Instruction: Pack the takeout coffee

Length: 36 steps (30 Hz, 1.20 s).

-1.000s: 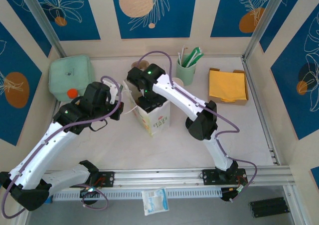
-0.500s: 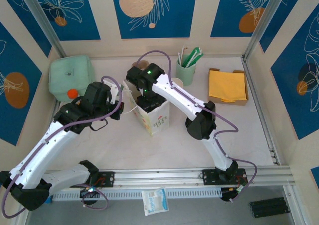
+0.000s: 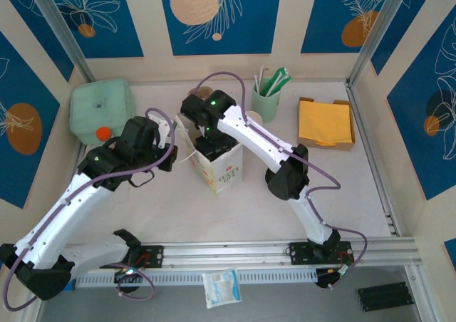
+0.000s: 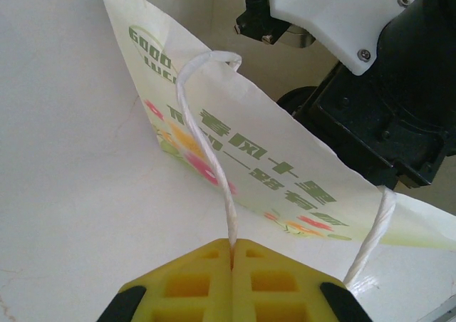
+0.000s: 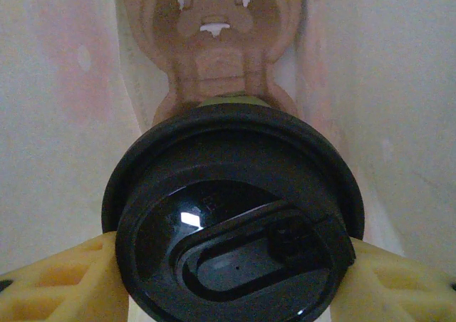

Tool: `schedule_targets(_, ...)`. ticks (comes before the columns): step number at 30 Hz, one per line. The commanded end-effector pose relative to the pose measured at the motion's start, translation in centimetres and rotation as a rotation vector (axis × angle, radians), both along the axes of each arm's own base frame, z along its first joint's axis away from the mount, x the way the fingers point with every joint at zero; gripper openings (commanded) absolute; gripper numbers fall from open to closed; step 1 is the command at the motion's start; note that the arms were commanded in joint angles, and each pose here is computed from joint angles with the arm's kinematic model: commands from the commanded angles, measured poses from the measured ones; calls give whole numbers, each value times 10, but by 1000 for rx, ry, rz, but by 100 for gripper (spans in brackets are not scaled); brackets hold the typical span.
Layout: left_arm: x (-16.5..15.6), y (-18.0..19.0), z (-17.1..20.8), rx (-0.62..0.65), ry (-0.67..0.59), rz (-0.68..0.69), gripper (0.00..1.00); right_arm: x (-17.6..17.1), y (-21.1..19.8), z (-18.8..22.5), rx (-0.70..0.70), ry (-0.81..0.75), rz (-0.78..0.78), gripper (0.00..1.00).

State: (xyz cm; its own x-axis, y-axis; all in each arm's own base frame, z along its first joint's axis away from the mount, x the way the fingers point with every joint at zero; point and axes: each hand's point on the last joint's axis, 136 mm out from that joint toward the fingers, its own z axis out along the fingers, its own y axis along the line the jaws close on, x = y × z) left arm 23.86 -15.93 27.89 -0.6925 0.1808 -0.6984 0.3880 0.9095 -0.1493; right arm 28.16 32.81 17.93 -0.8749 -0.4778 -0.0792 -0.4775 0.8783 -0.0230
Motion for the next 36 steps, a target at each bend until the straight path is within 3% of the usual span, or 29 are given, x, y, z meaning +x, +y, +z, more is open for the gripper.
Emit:
schedule_targets(1,-1,-1,6,-17,4,-7,0,-23,-21,9,-37,109,-4,55)
schedule_targets(36,-1,0,3,-11,4,-4,0,-22,-20,5,-13,136,-13,55)
